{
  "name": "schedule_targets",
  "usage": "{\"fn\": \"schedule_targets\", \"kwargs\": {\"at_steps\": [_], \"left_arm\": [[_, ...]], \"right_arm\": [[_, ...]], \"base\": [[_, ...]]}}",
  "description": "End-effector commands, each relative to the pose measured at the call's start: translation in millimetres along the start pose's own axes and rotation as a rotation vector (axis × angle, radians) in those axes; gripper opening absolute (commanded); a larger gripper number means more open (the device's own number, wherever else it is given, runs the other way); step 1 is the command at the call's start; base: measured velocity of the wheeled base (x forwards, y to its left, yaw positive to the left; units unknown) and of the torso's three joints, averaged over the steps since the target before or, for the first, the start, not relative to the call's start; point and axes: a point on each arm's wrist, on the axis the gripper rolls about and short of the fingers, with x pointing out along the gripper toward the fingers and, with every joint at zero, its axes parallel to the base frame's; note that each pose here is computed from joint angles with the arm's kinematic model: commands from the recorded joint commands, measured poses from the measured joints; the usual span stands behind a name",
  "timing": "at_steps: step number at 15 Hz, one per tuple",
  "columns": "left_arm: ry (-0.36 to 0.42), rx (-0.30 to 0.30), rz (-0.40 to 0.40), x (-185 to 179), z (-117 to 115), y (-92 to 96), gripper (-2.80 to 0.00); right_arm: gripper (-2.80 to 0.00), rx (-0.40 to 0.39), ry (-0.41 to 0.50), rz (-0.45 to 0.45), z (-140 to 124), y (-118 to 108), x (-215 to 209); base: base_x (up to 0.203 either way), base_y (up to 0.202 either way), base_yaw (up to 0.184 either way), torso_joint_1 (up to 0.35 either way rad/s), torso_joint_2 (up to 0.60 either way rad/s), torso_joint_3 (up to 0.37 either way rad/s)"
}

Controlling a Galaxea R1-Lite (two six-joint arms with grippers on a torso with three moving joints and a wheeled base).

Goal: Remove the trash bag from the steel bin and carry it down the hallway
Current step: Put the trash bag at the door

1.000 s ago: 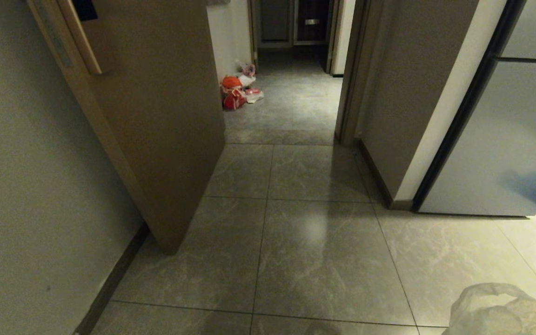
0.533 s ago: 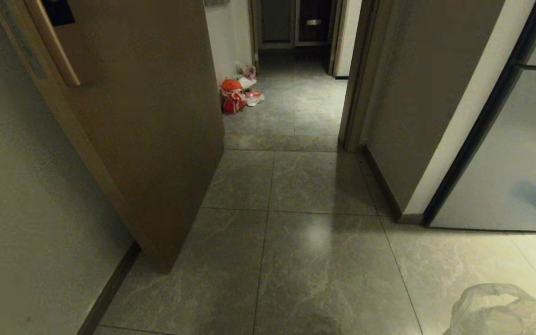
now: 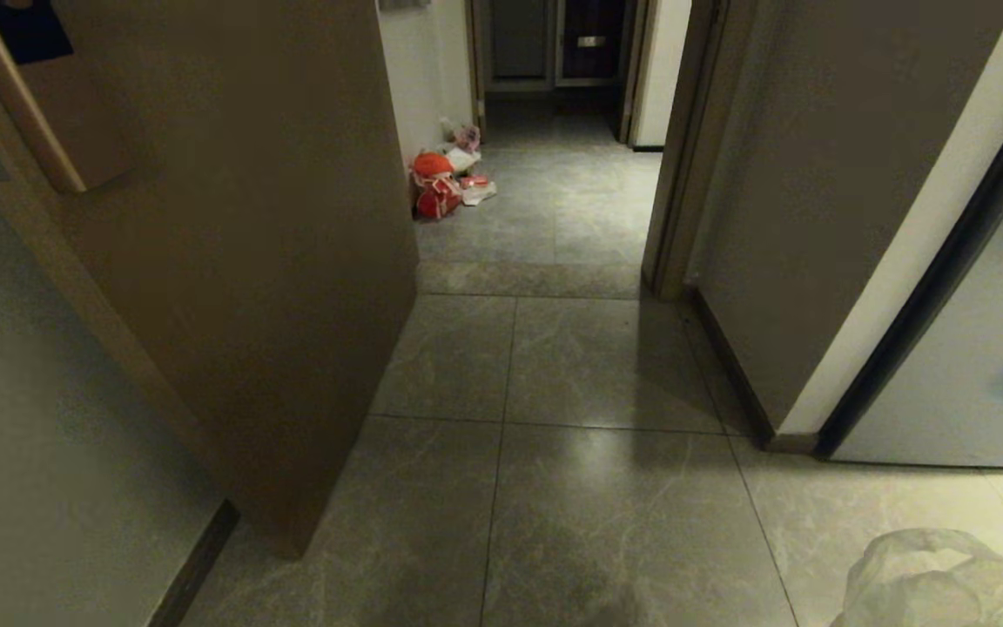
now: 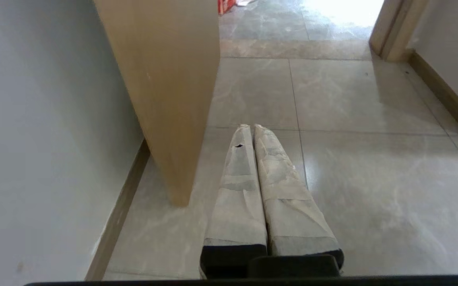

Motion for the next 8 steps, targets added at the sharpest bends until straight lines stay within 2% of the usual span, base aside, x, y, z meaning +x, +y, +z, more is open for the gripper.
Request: {"fn": "schedule_targets", "kwargs": {"at_steps": [1, 8], "left_arm": [[0.000, -0.001, 0.000, 0.0, -0.5, 0.0, -2.80], [0.000, -0.001, 0.001, 0.0, -0.5, 0.0, -2.80]], "right_arm": [[-2.80, 0.000, 0.002, 0.001, -0.8, 0.0, 0.2], [-2.80, 0.000, 0.002, 0.000, -0.8, 0.0, 0.2]], "base": [[0.189, 0.000, -0.002, 0.002, 0.00, 0.002], [0.193, 0.000, 0.001, 0.002, 0.00, 0.000]]}}
